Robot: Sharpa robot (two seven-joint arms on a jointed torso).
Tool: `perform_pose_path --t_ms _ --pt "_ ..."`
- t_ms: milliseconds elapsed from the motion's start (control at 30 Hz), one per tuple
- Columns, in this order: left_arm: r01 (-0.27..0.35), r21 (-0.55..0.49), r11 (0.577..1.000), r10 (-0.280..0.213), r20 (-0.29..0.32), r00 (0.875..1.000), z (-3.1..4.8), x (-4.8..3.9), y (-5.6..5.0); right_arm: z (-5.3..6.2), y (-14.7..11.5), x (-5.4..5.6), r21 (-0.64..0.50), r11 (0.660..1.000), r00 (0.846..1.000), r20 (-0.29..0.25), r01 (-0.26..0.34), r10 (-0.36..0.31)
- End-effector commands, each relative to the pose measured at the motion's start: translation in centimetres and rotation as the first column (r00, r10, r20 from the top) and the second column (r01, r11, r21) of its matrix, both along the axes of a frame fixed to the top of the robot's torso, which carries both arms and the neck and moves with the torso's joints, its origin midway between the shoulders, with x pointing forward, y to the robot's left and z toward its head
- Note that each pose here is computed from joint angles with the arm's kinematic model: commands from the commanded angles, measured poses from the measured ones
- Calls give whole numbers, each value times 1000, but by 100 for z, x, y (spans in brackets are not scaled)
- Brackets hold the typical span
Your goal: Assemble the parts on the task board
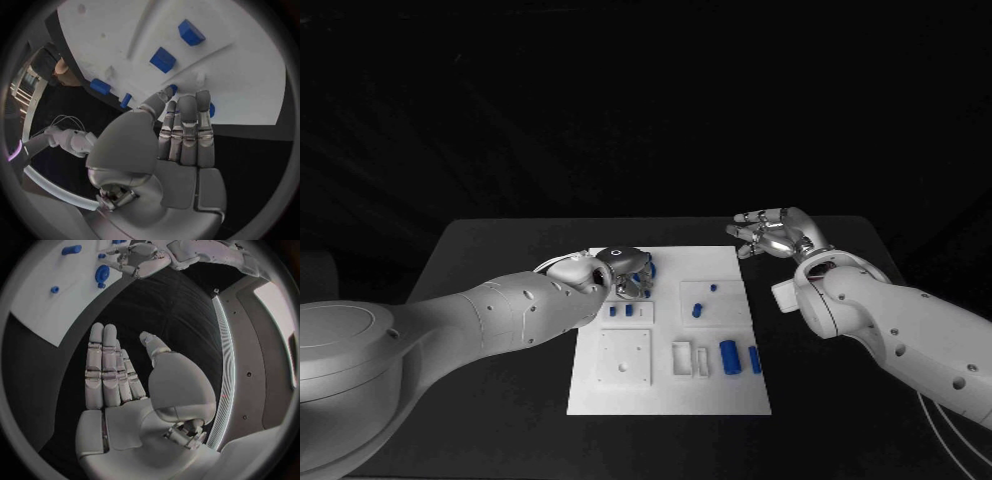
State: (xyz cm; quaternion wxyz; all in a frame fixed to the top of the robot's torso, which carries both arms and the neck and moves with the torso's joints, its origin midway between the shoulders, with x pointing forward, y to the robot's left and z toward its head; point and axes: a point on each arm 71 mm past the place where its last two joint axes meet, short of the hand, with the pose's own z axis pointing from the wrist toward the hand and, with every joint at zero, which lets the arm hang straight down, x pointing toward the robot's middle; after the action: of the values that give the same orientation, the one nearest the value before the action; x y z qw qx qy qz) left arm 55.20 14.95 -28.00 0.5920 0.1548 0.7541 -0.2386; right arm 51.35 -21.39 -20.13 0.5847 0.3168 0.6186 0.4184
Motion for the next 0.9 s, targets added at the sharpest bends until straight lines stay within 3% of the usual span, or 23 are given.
perform_pose_path --t_ms 33,900 --pt "20 -2 1000 -20 12 1000 0 -5 -29 10 21 -5 -2 1000 1000 7 -15 15" --pt "7 19 1000 -6 -21 1000 -85 -1 -20 11 44 -6 2 1000 1000 4 -20 20"
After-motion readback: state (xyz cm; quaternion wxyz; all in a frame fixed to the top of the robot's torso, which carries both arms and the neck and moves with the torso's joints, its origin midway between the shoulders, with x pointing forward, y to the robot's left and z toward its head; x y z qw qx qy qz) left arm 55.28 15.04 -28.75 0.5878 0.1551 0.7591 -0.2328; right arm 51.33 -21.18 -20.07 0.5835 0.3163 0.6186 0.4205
